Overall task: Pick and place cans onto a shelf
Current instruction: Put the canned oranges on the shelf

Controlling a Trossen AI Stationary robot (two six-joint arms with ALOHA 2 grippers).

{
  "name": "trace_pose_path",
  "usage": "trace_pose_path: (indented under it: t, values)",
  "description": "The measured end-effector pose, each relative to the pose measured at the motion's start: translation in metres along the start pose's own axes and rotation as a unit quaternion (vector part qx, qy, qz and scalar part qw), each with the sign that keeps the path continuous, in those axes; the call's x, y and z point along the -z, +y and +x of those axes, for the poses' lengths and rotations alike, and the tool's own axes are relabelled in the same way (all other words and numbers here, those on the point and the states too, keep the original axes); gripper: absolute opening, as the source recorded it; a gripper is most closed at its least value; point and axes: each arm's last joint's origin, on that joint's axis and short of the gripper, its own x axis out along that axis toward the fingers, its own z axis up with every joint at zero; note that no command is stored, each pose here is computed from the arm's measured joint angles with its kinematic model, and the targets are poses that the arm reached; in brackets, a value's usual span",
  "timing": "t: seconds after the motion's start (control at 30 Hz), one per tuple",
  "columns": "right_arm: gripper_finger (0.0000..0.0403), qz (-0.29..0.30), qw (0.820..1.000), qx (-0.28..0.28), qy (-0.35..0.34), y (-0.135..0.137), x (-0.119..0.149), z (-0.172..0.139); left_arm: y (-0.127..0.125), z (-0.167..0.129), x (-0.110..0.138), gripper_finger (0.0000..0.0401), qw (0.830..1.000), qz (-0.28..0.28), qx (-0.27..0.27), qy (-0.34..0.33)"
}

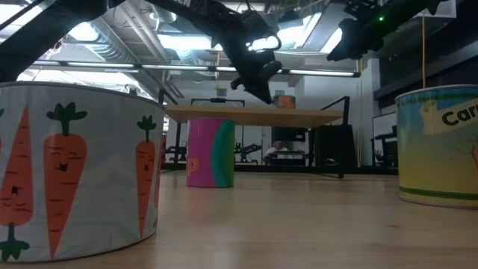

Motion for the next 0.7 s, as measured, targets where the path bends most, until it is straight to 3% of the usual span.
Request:
trace_pose_path:
  t: [0.27, 0.57, 0.7]
  values:
    - [0.0208, 0.0, 1.0, -0.001, 0.001, 0.0, 0.0, 0.0, -0.018, 0.014, -0.01, 0.0001, 0.997, 0.002, 0.018, -0.078]
    - [0.0208, -0.001, 1.0, -0.005, 0.004, 0.001, 0.001, 0.0, -0.024, 0.021, -0.014, 0.0001, 0.993, 0.003, 0.006, -0.118]
    - [0.0208, -0.002, 0.999, -0.039, -0.003, 0.003, 0.0, 0.0, -0.023, 0.015, -0.018, 0.0003, 0.992, 0.001, 0.004, -0.126]
